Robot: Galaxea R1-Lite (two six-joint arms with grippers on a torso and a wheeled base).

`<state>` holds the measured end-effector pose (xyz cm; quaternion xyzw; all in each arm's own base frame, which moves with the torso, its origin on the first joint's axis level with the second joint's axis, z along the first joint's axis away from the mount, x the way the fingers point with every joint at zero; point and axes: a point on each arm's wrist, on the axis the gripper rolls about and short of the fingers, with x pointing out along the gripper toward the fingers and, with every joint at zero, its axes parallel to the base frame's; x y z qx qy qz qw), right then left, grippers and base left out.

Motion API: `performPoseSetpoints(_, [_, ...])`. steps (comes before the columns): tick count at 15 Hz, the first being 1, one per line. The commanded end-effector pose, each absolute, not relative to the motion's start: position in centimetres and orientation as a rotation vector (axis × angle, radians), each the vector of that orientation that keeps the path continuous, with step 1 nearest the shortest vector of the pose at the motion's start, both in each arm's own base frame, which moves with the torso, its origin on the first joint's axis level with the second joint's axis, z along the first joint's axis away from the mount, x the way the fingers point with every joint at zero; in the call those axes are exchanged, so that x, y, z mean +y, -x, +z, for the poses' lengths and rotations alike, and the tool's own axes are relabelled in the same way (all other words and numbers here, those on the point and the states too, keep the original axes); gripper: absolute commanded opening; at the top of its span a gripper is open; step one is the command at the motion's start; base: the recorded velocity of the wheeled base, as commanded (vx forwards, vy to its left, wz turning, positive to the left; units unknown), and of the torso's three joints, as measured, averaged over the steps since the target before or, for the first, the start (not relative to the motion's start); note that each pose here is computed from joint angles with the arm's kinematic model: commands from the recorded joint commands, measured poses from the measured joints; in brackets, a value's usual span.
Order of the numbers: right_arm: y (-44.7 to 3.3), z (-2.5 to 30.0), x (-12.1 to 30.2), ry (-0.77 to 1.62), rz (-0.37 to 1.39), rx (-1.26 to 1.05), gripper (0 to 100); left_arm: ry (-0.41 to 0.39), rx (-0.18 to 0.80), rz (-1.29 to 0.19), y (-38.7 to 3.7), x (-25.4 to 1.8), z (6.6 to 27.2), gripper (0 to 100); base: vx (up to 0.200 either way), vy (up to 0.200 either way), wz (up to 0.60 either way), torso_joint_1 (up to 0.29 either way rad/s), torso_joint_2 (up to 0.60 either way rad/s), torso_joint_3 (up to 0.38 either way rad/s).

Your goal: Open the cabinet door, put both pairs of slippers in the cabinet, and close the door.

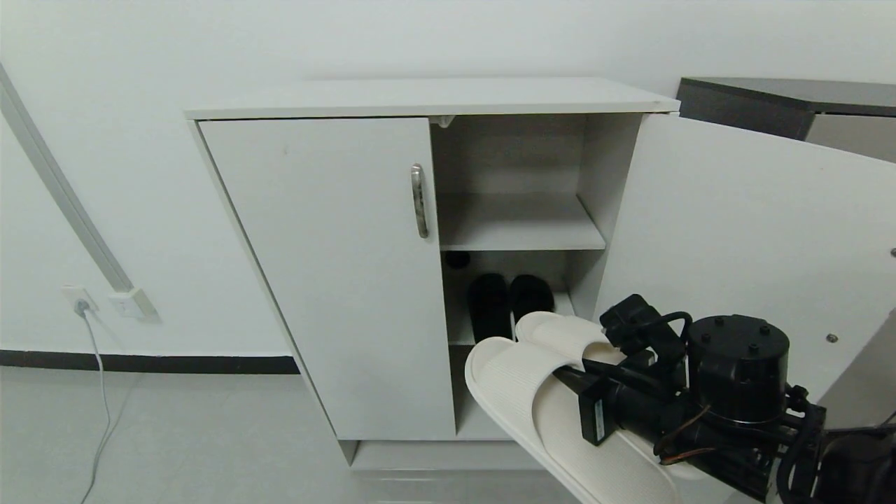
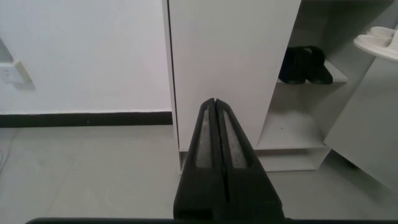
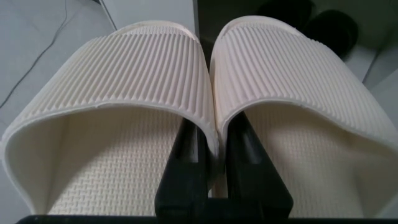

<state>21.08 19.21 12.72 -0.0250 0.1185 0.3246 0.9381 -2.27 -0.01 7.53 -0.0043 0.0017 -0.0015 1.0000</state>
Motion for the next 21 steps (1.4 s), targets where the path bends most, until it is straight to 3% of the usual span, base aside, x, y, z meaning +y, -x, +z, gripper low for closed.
performPoseSetpoints(1, [-21.1, 12.7, 19.2, 0.052, 0.664, 0.244, 0, 0.009, 0.003, -0.003, 2.3, 0.0, 7.5, 0, 0.0, 0.0, 0.0, 0.0, 0.0, 0.0])
performPoseSetpoints(8, [-21.8, 11.1, 20.5, 0.11, 0.625, 0.195, 0, 0.008, 0.003, -0.003, 2.3, 0.0, 7.5, 0, 0.0, 0.0, 0.0, -0.001, 0.06, 0.05])
performPoseSetpoints(13, [-25.5, 9.7, 26.6, 0.1, 0.218, 0.195, 0, 0.009, 0.003, -0.003, 2.3, 0.0, 7.5, 0, 0.0, 0.0, 0.0, 0.0, 0.0, 0.0])
performPoseSetpoints(16, [-27.6, 13.9, 27.8, 0.026, 0.044, 0.204, 0, 0.009, 0.003, -0.003, 2.3, 0.0, 7.5, 0, 0.0, 0.0, 0.0, 0.0, 0.0, 0.0])
performPoseSetpoints(21, [-27.8, 18.5, 28.5, -0.024, -0.031, 0.163, 0, 0.009, 0.003, -0.003, 2.3, 0.0, 7.5, 0, 0.0, 0.0, 0.0, 0.0, 0.0, 0.0])
